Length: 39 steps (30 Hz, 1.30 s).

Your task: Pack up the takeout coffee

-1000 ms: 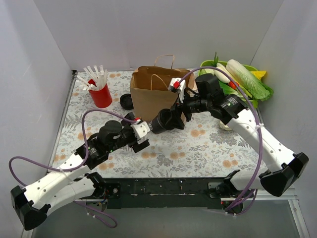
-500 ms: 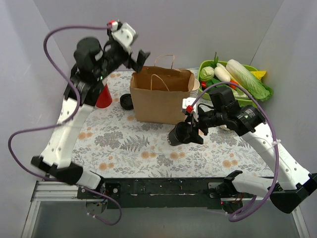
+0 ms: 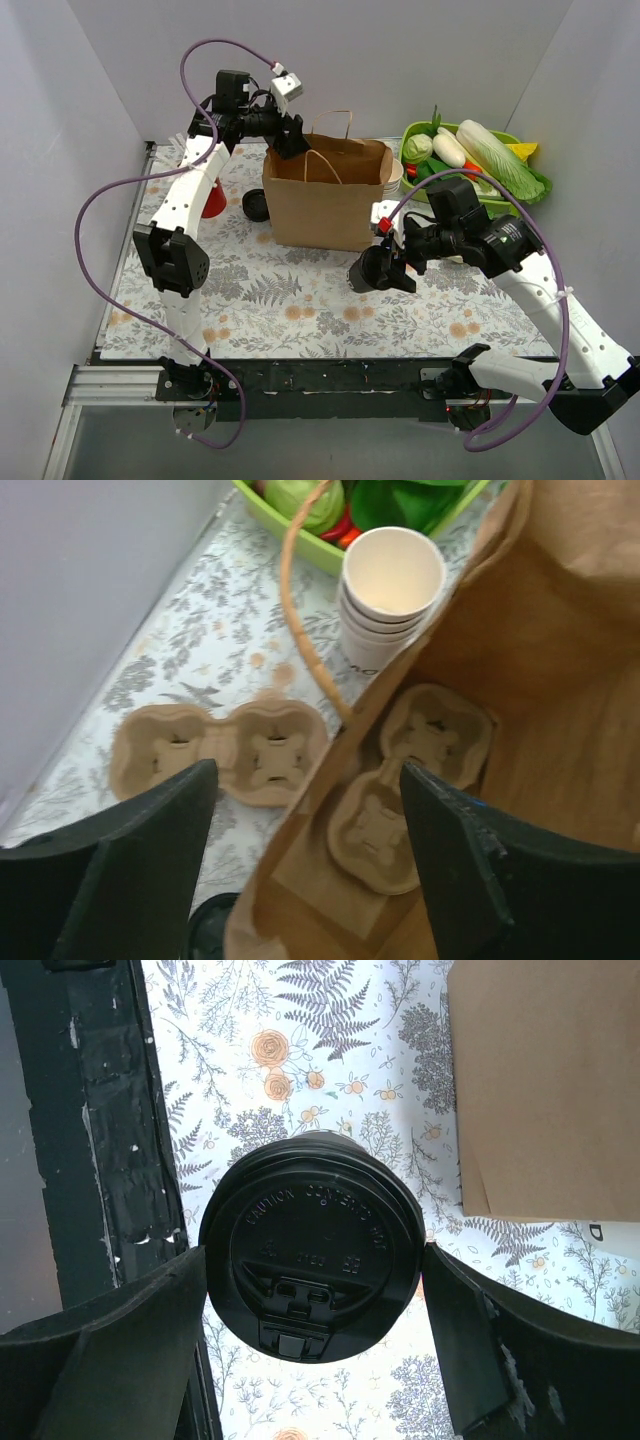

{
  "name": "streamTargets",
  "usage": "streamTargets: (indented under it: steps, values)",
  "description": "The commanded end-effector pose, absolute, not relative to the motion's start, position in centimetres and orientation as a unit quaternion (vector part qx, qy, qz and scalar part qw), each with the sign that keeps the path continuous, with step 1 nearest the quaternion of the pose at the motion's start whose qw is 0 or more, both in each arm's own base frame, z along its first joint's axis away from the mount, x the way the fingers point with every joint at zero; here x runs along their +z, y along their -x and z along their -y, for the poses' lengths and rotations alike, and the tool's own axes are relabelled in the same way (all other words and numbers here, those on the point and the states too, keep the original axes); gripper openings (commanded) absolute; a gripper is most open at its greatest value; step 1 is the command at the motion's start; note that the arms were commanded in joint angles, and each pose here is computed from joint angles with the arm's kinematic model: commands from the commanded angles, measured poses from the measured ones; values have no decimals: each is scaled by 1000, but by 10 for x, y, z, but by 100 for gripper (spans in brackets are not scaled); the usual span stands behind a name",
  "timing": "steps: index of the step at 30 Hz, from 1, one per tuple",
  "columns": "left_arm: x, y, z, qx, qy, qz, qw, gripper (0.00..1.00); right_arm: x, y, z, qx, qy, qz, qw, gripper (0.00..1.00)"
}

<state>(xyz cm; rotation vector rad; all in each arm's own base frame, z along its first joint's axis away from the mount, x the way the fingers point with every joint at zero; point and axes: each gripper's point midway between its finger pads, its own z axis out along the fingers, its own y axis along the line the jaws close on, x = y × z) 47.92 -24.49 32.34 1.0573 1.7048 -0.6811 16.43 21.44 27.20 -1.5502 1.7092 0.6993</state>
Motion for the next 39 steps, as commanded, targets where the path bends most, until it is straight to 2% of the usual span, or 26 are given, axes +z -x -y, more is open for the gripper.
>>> streamTargets:
  steps: [1,6,7,9,13,14,16,20,30,39]
  values:
    - [359,-449,261,-327,-464,-652,503,68,291,-164,-210,261,600,-654,380,1]
    - [347,-436,268,-353,-466,-655,478,49,325,-163,-218,277,601,-633,402,1]
    - [342,-433,270,-359,-466,-658,471,35,348,-159,-220,284,603,-616,419,1]
    - [346,-425,272,-361,-468,-655,472,20,374,-159,-224,289,607,-597,439,1]
    - [356,-413,273,-364,-456,-657,477,15,459,-167,-216,239,595,-543,543,1]
    - [356,-411,273,-364,-452,-660,476,9,490,-169,-214,223,584,-515,587,1]
    - [367,-402,272,-357,-447,-660,486,3,514,-175,-209,203,561,-504,625,1]
    - [380,-374,266,-357,-433,-664,494,0,543,-179,-208,200,531,-486,665,1]
    - [395,-302,248,-378,-417,-665,491,0,515,-180,-212,196,564,-494,632,1]
    - [375,-291,244,-383,-401,-680,480,0,486,-174,-229,228,621,-477,579,1]
